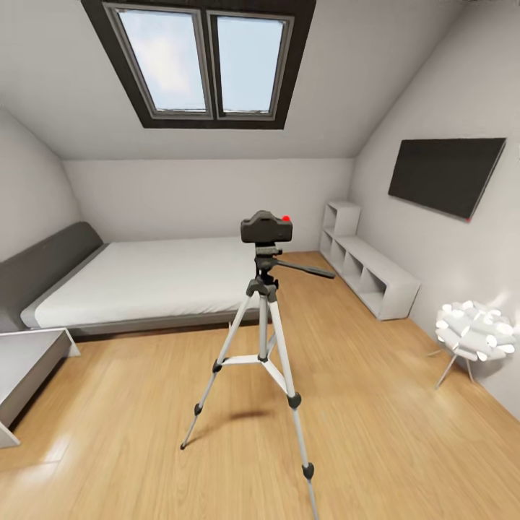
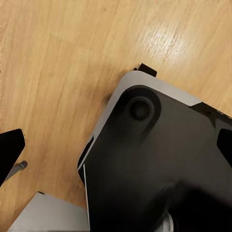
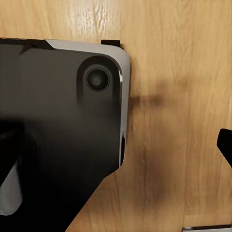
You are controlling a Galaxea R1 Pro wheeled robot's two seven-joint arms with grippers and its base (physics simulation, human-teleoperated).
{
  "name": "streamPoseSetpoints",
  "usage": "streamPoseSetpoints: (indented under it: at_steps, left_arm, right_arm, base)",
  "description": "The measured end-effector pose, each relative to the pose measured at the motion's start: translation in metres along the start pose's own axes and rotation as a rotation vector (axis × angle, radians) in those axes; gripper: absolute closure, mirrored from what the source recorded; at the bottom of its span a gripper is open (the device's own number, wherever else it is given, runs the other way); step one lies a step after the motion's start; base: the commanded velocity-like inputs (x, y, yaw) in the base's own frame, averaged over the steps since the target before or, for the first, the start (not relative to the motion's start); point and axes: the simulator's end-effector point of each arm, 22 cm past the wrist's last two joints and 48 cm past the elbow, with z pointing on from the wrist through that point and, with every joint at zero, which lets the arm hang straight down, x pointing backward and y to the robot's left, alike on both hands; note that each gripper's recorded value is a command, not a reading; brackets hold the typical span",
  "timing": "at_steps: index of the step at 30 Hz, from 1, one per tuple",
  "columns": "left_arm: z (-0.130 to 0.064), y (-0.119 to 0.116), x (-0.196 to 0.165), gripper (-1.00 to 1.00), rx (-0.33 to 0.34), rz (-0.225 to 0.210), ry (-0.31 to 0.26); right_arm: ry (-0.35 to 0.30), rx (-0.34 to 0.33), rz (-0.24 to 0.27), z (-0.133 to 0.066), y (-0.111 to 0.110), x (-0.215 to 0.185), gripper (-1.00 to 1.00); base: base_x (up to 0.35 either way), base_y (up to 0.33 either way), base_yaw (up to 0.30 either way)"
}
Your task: Attach the digital camera to the camera tripod in the bedroom.
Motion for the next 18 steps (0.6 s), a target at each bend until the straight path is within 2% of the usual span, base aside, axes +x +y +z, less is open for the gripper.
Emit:
streamPoseSetpoints:
  at_steps: [5, 18]
  left_arm:
    - [0.0, 0.003, -0.001, -1.0, -0.005, -0.009, 0.002]
    - [-0.003, -0.008, -0.005, -1.0, 0.017, -0.001, -0.011]
  right_arm:
    - [-0.008, 0.0, 0.0, 0.0, 0.0, -0.003, -1.0]
    - [-0.029, 0.002, 0.0, -0.002, -0.001, -0.011, -1.0]
  base:
    - [0.0, 0.0, 0.0]
    - [0.0, 0.0, 0.0]
